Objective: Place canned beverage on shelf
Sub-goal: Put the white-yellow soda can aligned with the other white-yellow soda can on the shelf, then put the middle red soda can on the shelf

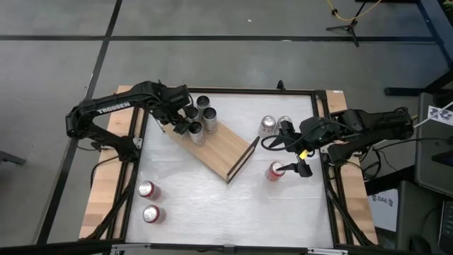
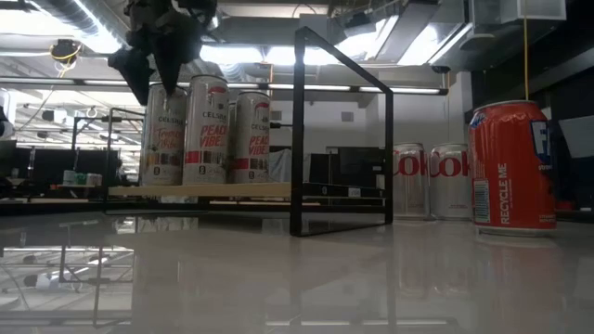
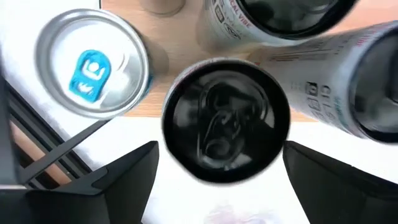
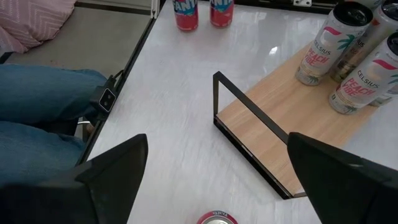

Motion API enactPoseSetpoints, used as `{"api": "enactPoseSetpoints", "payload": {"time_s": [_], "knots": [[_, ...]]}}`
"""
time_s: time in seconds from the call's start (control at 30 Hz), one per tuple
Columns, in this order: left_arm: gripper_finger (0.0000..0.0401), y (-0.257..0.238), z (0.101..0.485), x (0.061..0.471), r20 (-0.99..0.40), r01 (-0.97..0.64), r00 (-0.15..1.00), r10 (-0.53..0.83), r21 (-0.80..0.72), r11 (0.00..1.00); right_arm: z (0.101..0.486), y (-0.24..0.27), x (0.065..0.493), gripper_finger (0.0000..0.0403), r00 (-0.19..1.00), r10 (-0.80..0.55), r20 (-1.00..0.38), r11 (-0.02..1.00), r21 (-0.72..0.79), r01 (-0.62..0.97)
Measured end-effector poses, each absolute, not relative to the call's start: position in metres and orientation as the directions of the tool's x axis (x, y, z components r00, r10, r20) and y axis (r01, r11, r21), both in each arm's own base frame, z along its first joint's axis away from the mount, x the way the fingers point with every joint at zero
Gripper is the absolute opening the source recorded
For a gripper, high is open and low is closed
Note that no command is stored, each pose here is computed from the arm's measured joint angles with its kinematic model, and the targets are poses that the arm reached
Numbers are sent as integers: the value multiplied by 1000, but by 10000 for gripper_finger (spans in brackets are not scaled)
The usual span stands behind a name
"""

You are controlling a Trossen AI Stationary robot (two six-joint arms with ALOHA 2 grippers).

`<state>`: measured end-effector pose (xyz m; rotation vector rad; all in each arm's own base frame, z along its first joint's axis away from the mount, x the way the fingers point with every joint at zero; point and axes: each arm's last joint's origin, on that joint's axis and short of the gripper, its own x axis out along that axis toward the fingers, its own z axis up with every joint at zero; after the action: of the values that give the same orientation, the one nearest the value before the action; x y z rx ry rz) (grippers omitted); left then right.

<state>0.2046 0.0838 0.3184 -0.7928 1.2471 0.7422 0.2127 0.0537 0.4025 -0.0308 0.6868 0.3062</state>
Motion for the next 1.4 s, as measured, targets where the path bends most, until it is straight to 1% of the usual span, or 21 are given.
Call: {"api": "enactPoseSetpoints", "payload": {"time_s": [0.17,0.43,0.63,0.87,1.1,1.4], "knots": [[334,77,332,191,-969,-841,241,51,-182,509,403,54,213,379,730,268,-628,955,72,-288],[334,61,353,165,-925,-836,381,5,-342,430,403,54,213,379,730,268,-628,955,72,-288],[334,36,362,157,-901,-822,433,-32,-409,397,403,54,213,379,728,274,-628,953,76,-293],[334,-10,360,164,-916,-819,396,-70,-386,423,403,54,213,379,728,274,-628,953,77,-293],[334,-62,350,169,-941,-874,317,-117,-338,348,403,54,213,379,728,275,-628,953,77,-293],[334,-114,330,173,-975,-929,186,-125,-216,301,402,54,213,379,728,275,-628,953,77,-293]]}}
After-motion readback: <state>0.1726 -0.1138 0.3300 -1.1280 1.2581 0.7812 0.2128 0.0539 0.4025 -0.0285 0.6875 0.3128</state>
